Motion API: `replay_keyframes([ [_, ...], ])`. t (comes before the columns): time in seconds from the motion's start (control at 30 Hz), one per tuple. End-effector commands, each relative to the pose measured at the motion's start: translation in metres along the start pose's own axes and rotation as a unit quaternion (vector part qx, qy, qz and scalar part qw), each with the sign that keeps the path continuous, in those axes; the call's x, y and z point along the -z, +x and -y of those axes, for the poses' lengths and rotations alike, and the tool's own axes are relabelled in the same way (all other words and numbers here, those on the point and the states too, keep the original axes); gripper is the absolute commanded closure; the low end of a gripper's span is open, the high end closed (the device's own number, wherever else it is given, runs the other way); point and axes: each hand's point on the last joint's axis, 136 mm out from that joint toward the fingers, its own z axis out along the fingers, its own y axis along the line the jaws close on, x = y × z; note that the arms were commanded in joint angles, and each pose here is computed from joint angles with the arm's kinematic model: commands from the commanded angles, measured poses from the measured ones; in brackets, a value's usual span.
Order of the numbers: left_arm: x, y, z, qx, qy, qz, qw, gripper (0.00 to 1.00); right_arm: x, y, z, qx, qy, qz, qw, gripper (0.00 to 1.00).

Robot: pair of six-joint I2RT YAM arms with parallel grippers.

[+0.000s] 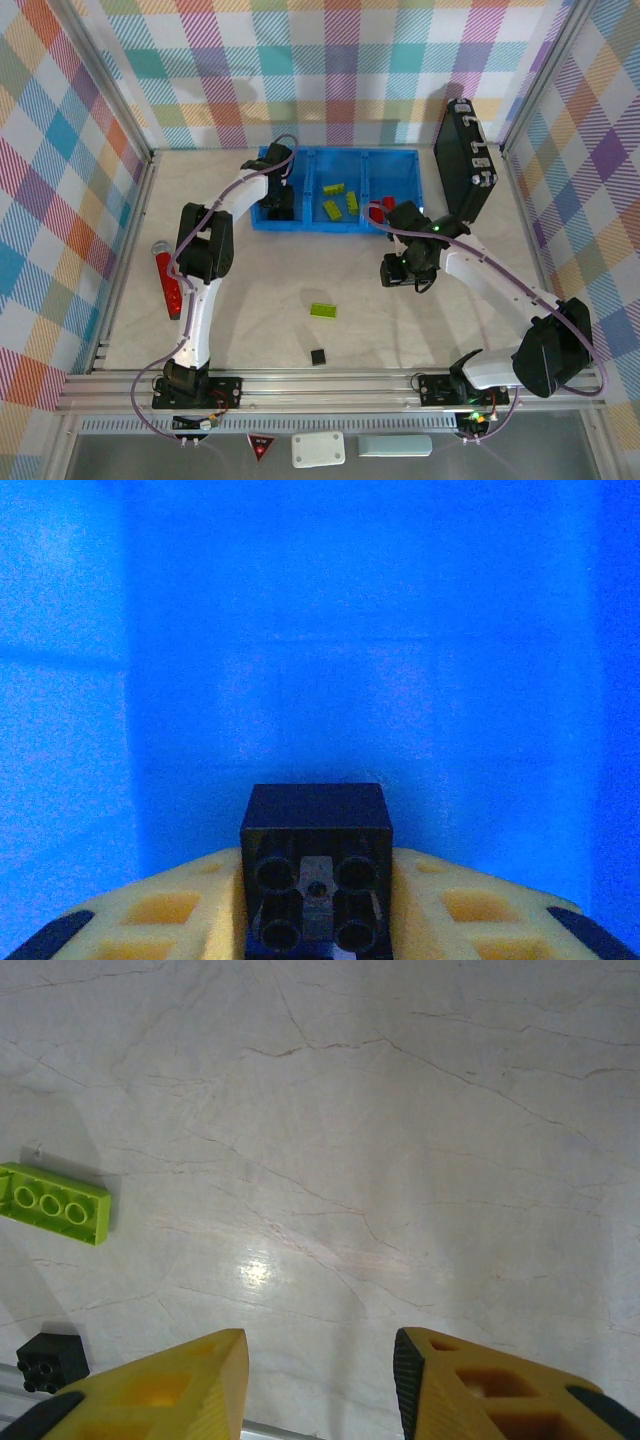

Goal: Sort the legos into containers by color
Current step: Place the lego in the container.

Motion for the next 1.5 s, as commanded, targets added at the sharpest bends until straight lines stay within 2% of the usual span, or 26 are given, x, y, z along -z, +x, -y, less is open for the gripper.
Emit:
replay_keyframes([
  [0.0, 0.004, -0.009, -0.001, 0.003, 0.010, 0.008, 1.000, 0.60, 0.011, 0.003, -0.002, -0.006, -0.004, 0.007, 1.000, 0.55],
  [0.43, 0.051, -0.028, 0.005, 0.012, 0.035, 0.032, 0.999, 0.58, 0.013, 0.002, -0.013, -0.001, -0.021, 0.010, 1.000, 0.56],
  [0.67, 0.072, -0.023, 0.001, 0.011, 0.034, 0.028, 0.999, 0.58, 0.009, 0.000, -0.026, 0.008, -0.032, 0.007, 0.999, 0.56],
  [1.13, 0.119, 0.017, -0.032, 0.046, 0.042, 0.016, 0.998, 0.58, -0.015, -0.003, -0.073, 0.061, -0.034, -0.019, 0.997, 0.56],
  [1.47, 0.160, 0.054, -0.064, 0.062, 0.028, 0.015, 0.998, 0.57, -0.039, -0.002, -0.121, 0.135, -0.019, -0.051, 0.989, 0.56],
])
